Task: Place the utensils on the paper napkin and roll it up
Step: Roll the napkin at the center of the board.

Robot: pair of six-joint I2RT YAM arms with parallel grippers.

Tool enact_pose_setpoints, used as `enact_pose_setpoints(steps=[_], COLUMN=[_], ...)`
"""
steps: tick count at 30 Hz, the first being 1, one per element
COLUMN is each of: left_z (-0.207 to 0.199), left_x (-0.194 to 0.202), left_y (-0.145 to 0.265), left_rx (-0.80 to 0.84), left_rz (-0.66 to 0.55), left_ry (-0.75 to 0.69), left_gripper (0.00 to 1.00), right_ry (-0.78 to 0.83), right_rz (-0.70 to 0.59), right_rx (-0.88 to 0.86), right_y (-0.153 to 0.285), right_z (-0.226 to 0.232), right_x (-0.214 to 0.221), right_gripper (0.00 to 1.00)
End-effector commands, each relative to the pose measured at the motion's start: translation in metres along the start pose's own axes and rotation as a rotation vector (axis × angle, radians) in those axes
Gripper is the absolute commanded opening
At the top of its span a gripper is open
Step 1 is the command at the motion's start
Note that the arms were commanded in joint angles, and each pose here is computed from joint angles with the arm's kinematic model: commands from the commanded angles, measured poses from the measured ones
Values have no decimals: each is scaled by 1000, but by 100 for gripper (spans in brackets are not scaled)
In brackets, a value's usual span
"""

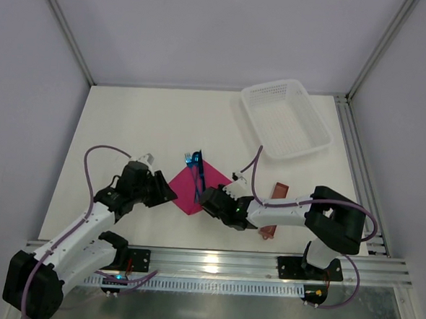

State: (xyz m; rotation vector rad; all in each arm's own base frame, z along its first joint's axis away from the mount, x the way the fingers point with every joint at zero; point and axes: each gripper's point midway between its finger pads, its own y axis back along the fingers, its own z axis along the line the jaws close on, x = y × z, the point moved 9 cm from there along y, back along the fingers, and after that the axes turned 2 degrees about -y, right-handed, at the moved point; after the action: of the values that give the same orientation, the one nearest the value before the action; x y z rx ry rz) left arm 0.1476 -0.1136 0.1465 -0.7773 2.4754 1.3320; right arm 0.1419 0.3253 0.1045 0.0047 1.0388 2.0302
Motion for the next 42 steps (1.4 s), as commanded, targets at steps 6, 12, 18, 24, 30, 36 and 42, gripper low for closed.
enact_pose_setpoints(steps=[6,12,18,24,30,36,42], left_z=[-20,-24,-28,-28,-33,-37,-39], left_x=[3,12,23,31,26,24,27], left_y=[-4,-7,-17,-32,-42,-43,-43], left_rx=[188,226,285,252,233,238,278], left_rz=[12,20,38,74,68,50,36], left_ry=[5,-11,-69,-125,-185,-269,-357], left_gripper=[46,50,50,51,52,52,52], right_ry=[-13,-27,-31,-33,-37,-45,-50], right_rz=[-25,-14,-24,-23,-24,-24,-29], right_rx=[-50,-36,-33,-27,-27,-33,-44], right_y=[4,4,5,4,5,7,5], right_z=[15,8,5,3,1,0,3], right_x=[-7,-7,-8,-9,-10,-12,-15], right_gripper=[9,9,9,9,9,9,9])
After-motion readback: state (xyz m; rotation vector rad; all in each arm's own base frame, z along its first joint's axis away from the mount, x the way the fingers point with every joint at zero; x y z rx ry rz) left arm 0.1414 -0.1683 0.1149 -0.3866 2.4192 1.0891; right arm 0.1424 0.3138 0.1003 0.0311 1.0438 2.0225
